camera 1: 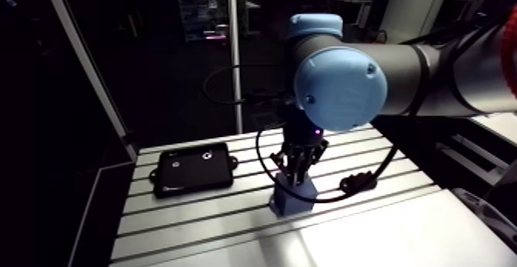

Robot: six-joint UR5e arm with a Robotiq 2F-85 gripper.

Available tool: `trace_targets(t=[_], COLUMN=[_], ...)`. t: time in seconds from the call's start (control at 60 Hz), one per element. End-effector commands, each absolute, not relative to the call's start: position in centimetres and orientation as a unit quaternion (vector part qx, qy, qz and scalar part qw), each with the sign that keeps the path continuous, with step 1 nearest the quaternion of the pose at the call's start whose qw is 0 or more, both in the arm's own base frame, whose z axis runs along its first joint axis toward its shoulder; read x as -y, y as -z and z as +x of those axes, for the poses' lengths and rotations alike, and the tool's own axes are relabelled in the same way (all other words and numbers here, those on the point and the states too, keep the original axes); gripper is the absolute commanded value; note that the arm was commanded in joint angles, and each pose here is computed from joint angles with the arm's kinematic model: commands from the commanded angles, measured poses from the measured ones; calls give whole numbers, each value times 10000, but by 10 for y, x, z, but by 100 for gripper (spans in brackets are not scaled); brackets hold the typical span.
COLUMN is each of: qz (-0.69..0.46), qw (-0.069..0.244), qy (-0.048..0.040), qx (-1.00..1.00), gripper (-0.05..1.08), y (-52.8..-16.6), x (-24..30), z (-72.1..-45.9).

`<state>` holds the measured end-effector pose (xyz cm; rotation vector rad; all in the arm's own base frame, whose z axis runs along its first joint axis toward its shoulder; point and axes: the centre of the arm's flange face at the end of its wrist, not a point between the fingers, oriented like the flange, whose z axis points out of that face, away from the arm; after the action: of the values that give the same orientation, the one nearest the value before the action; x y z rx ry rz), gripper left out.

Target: Pick up the M10 bolt and insert it into the hex recess until seated.

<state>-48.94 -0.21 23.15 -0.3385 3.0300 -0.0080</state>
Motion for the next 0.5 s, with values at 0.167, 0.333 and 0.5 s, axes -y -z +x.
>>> trace_targets(t=[0.167, 0.333, 0.5], qz=[-1111, -1111, -1125], qw=[463, 463, 448], qy=[29, 29, 25], qx=[-9927, -9927, -9926], gripper=[70, 70, 71], y=[-232, -232, -233], x=[2, 2, 2], z=[-489, -489, -490])
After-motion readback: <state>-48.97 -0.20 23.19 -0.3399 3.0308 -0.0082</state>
